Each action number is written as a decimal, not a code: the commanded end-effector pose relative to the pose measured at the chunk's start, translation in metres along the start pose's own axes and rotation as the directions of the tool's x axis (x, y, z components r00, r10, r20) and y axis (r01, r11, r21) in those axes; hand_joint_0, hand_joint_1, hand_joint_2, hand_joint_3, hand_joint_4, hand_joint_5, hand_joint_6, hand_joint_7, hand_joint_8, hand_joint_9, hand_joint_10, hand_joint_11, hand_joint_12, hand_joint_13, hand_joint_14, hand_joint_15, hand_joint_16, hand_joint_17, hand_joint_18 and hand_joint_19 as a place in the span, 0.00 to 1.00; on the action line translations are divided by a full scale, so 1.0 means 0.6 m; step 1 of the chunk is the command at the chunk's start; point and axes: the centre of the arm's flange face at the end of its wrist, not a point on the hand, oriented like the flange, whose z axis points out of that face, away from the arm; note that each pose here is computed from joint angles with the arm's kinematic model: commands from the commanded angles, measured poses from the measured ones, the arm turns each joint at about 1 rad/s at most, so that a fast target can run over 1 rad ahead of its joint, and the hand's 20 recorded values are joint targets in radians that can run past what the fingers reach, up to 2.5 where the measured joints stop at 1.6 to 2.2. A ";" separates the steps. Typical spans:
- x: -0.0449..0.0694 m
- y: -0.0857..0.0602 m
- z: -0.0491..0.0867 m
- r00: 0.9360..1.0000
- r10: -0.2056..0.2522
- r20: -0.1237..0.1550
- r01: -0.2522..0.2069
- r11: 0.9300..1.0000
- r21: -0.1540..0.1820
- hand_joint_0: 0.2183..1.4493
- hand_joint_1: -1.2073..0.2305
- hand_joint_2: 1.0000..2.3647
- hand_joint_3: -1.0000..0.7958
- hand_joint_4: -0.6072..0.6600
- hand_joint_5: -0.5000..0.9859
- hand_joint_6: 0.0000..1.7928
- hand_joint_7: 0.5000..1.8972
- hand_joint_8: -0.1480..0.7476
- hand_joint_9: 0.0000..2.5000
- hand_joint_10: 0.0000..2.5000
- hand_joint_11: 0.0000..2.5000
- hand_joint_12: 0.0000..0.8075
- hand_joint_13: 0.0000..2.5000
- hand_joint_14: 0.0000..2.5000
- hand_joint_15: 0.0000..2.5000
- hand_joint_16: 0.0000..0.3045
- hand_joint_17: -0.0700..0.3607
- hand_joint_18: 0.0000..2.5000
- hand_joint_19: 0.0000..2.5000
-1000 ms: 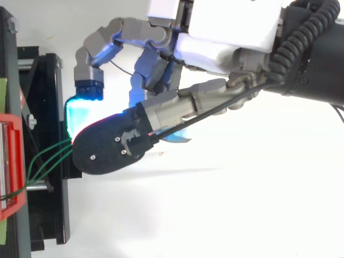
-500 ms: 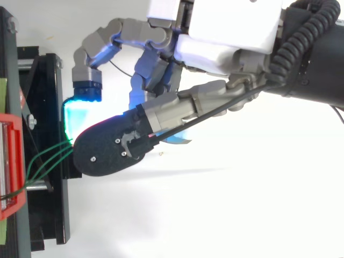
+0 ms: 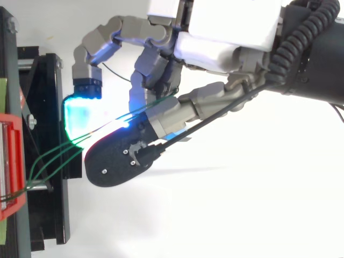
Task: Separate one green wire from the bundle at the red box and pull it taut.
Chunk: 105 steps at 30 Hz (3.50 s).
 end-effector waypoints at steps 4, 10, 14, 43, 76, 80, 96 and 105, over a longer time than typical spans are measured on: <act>0.000 -0.001 0.001 1.000 -0.002 0.000 0.002 1.000 -0.002 0.33 0.28 0.00 0.28 0.58 0.20 0.50 0.33 0.48 0.46 0.27 0.66 0.42 0.60 0.00 0.67 0.18 0.44 0.41 0.26; 0.004 -0.009 -0.001 1.000 -0.001 -0.003 0.001 1.000 0.008 0.31 0.32 0.00 0.28 0.54 0.20 0.49 0.32 0.47 0.47 0.27 0.65 0.41 0.60 0.00 0.67 0.18 0.45 0.41 0.26; 0.004 -0.023 -0.001 1.000 -0.002 -0.004 0.002 1.000 0.016 0.30 0.36 0.00 0.28 0.54 0.20 0.49 0.35 0.47 0.47 0.26 0.66 0.41 0.60 0.00 0.67 0.18 0.45 0.41 0.27; 0.004 -0.018 0.004 1.000 0.006 0.007 -0.006 1.000 -0.012 0.28 0.39 0.00 0.28 0.57 0.20 0.48 0.33 0.46 0.47 0.25 0.66 0.41 0.60 0.00 0.66 0.19 0.46 0.41 0.26; 0.020 -0.045 0.009 0.999 0.026 0.032 -0.024 0.999 -0.043 0.29 0.29 0.00 0.28 0.59 0.20 0.50 0.32 0.48 0.46 0.26 0.66 0.42 0.60 0.00 0.66 0.18 0.45 0.41 0.26; 0.022 -0.043 0.008 0.999 0.026 0.030 -0.025 0.999 -0.045 0.28 0.33 0.00 0.28 0.59 0.20 0.49 0.32 0.48 0.46 0.27 0.65 0.42 0.60 0.00 0.66 0.19 0.46 0.41 0.26; 0.028 -0.044 0.008 0.999 0.030 0.024 -0.029 0.999 -0.045 0.33 0.36 0.01 0.36 0.56 0.21 0.50 0.37 0.47 0.48 0.25 0.67 0.40 0.60 0.00 0.67 0.18 0.45 0.41 0.27; 0.033 -0.043 0.009 0.999 0.033 0.022 -0.031 0.998 -0.054 0.27 0.40 0.00 0.28 0.60 0.21 0.49 0.35 0.48 0.48 0.26 0.66 0.42 0.61 0.00 0.67 0.19 0.46 0.42 0.27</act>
